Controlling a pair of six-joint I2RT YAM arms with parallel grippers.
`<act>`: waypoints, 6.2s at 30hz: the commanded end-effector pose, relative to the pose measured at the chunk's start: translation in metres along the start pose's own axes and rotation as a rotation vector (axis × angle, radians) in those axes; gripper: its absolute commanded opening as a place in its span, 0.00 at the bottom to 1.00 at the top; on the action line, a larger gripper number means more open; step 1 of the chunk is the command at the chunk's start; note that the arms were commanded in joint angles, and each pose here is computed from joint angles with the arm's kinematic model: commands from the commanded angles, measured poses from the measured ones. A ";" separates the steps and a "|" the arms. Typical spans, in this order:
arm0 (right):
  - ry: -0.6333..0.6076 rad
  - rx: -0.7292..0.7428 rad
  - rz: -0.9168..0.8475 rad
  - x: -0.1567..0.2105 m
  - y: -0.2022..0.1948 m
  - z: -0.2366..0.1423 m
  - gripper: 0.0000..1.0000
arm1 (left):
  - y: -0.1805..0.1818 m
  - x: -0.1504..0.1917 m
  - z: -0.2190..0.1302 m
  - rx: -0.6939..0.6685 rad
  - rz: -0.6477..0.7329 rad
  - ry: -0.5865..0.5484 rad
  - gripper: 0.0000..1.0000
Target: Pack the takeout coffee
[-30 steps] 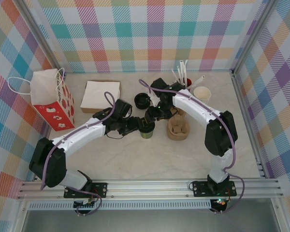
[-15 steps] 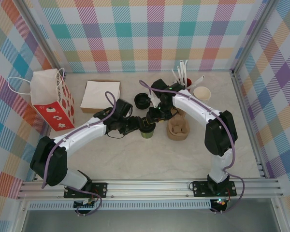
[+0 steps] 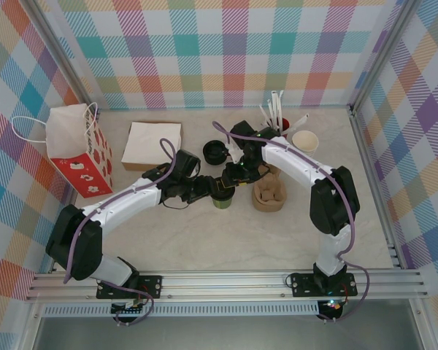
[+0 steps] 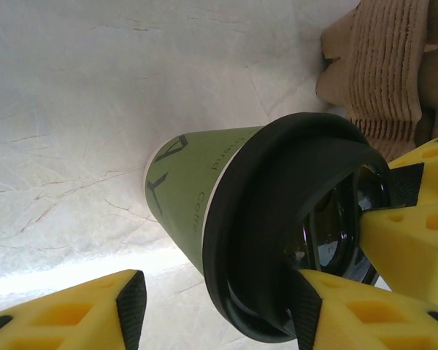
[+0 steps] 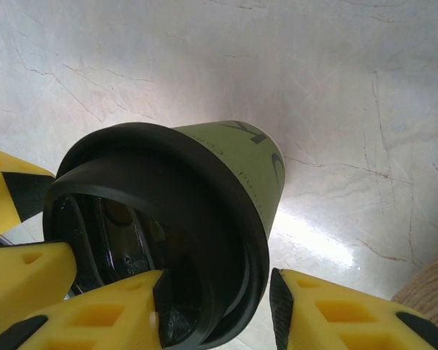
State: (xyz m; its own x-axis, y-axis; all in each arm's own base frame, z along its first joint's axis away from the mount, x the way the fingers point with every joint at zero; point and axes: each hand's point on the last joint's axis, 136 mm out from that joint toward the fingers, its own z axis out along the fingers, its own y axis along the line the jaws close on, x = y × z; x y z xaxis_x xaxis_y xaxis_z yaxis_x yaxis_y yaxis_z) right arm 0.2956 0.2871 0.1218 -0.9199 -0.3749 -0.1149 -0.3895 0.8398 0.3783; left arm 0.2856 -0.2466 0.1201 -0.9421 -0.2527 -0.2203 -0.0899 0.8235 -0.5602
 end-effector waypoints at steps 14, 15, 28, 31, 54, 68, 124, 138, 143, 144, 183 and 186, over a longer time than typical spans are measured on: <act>0.071 0.102 0.021 0.011 -0.016 0.001 0.46 | 0.056 0.036 0.015 -0.134 -0.108 0.119 0.44; 0.041 0.082 0.015 0.004 -0.011 -0.005 0.47 | 0.049 0.031 0.012 -0.118 -0.101 0.105 0.45; -0.154 -0.137 0.097 -0.010 0.010 -0.035 0.68 | 0.011 -0.027 -0.046 -0.029 -0.067 -0.042 0.72; -0.133 -0.211 0.118 -0.004 0.016 -0.024 0.69 | 0.020 -0.031 -0.057 -0.031 -0.084 -0.059 0.74; -0.125 -0.364 0.036 -0.053 0.051 -0.012 0.71 | 0.040 -0.026 -0.081 0.038 -0.134 -0.050 0.75; -0.100 -0.206 0.085 -0.018 0.018 -0.020 0.59 | 0.001 -0.010 -0.051 0.189 -0.069 0.080 0.75; 0.206 0.053 0.156 0.039 -0.035 0.040 0.45 | 0.085 0.036 0.020 -0.113 -0.145 0.215 0.57; -0.116 0.001 0.020 -0.032 0.004 -0.033 0.70 | 0.012 -0.021 -0.027 0.030 -0.042 0.077 0.70; -0.124 0.033 -0.026 -0.026 0.009 -0.044 0.75 | 0.018 -0.028 -0.057 0.010 -0.035 -0.005 0.75; -0.118 0.048 -0.040 -0.025 0.010 -0.043 0.78 | 0.023 -0.029 -0.065 -0.001 -0.038 -0.026 0.76; 0.072 0.291 -0.371 -0.030 0.046 0.022 1.00 | 0.094 -0.013 -0.099 -0.090 -0.126 -0.124 0.91; 0.083 0.294 -0.373 -0.030 0.044 0.027 1.00 | 0.094 -0.014 -0.099 -0.091 -0.126 -0.123 0.91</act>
State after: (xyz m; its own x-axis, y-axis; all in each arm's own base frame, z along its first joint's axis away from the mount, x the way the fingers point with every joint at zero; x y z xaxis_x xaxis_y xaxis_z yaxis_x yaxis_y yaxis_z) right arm 0.3079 0.3434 0.1215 -0.7314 -0.6679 -0.1376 -0.6785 0.7331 0.0477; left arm 0.2632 -0.1212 0.1515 -0.8725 -0.4126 -0.2619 -0.2307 0.8202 -0.5236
